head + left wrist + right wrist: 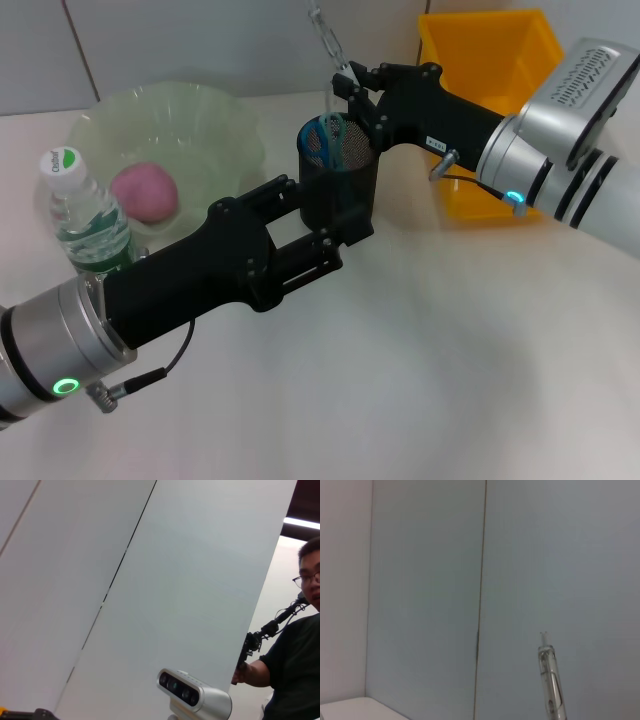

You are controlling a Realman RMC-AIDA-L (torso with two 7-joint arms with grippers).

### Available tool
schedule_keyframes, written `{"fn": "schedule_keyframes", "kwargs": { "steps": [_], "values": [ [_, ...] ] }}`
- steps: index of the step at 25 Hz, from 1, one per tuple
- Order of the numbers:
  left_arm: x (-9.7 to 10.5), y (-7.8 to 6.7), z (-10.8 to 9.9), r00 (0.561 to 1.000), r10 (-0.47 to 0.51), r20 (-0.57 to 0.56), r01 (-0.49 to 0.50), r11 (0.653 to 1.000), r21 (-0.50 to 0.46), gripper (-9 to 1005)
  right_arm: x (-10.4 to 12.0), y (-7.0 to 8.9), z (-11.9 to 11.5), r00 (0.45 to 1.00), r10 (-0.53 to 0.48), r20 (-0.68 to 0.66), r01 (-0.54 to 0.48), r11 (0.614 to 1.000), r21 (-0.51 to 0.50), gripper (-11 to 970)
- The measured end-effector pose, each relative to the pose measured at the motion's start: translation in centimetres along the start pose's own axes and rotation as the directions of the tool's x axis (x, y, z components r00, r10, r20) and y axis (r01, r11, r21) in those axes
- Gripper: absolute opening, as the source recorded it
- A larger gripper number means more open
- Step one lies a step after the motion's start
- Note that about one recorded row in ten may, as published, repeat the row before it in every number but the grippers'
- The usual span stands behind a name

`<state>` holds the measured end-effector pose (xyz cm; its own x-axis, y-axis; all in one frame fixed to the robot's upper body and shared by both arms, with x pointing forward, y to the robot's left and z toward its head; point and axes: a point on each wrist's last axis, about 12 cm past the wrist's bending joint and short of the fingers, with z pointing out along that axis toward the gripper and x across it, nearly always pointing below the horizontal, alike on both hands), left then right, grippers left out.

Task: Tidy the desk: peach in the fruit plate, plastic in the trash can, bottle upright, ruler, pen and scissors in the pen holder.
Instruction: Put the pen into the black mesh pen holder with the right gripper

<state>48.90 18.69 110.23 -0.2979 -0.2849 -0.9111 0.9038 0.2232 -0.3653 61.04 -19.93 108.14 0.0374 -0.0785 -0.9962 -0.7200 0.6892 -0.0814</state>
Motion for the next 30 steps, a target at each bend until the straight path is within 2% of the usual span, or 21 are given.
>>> {"fn": "schedule_keyframes", "kwargs": {
  "steps": [14,16,23,30],
  "values": [
    [-0.5,-0.3,0.3,0.999,-0.042,0.008,0.042,0.998,0.042,653,0.5,0.0,0.1,0.999,0.019,-0.034,-0.018,1.0,0.023,149],
    [-1.1,-0.6,0.1,0.998,-0.061,0.018,0.06,0.996,0.069,653,0.5,-0.1,0.2,0.999,0.018,-0.035,-0.017,1.0,0.022,150],
    [-1.3,0.0,-1.6,0.999,-0.04,0.014,0.04,0.999,0.0,653,-0.6,-0.5,0.9,0.999,0.043,-0.021,-0.043,0.999,-0.011,151],
    [-1.9,0.0,-1.0,1.0,-0.015,-0.023,0.015,1.0,0.003,652,-1.5,-0.4,1.8,0.998,0.046,-0.035,-0.048,0.997,-0.065,152]
  ]
}}
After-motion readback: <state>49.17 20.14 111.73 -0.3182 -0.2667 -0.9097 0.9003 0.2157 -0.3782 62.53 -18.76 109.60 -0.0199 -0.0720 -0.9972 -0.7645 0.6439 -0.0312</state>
